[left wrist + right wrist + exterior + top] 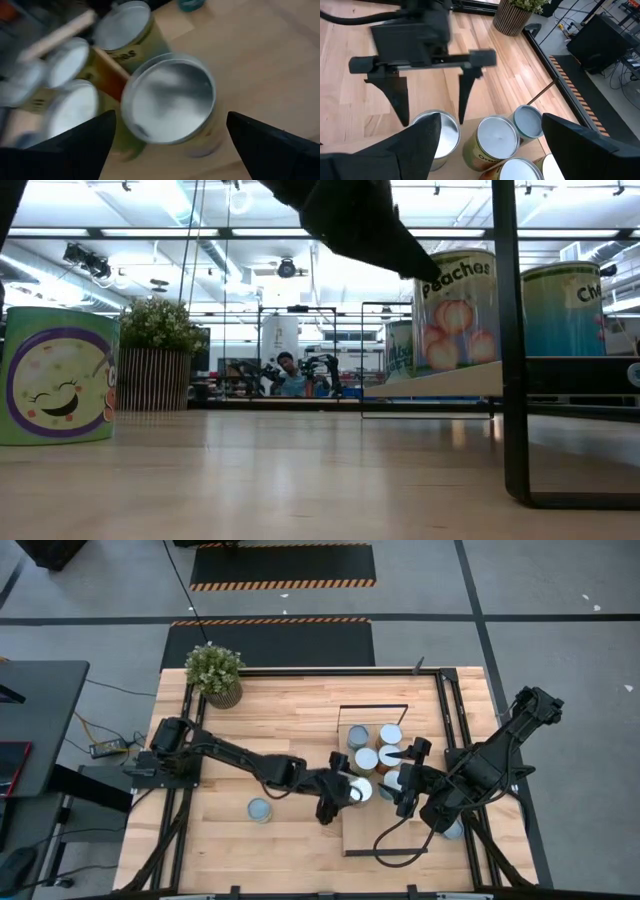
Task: Pick and place cans onto a shelf
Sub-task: Put the canned peaches can on the shelf
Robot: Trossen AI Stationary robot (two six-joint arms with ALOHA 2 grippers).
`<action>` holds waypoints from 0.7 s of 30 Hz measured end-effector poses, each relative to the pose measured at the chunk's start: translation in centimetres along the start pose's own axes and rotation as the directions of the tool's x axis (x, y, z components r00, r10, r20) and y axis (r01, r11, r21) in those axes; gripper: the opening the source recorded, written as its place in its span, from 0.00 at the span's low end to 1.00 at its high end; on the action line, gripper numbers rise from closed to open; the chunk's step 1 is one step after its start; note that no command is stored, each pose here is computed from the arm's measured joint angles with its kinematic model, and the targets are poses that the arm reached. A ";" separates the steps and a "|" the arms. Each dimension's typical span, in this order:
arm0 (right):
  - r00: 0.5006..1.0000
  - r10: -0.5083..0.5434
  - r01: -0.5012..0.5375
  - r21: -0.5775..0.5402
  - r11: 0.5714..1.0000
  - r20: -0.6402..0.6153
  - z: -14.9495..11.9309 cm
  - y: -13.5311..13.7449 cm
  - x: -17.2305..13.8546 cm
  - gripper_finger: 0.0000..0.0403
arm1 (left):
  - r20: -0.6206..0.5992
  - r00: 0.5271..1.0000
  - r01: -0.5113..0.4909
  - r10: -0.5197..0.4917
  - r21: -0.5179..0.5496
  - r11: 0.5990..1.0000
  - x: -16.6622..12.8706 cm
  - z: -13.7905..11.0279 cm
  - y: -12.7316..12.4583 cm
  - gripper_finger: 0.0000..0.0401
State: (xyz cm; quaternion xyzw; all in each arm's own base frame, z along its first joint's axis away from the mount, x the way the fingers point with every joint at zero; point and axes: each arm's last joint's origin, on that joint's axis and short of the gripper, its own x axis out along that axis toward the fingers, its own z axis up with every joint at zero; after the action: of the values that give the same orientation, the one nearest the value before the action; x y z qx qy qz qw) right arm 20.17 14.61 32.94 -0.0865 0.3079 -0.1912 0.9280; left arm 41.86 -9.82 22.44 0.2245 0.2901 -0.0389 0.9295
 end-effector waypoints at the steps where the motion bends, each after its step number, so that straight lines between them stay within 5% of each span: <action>1: 1.000 0.000 0.000 0.000 1.000 0.000 0.0 0.0 0.0 0.87 | -0.010 0.999 -0.041 0.042 0.032 0.999 -0.1 0.1 -0.2 0.96; 5: 1.000 0.000 0.000 0.000 1.000 0.000 0.0 0.0 0.0 0.87 | -0.016 0.993 -0.113 0.115 0.097 0.989 -0.4 0.5 -0.8 0.96; 21: 1.000 0.004 -0.004 0.007 1.000 0.005 0.1 0.1 0.0 0.87 | -0.015 0.989 -0.146 0.146 -0.012 0.989 0.1 0.0 1.1 0.96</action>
State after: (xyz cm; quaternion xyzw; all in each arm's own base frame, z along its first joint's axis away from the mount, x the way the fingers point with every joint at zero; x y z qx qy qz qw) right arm 20.23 14.66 32.97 -0.0830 0.3052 -0.1905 0.9293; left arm 42.16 -8.80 22.87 0.2395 0.2795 0.0324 0.9292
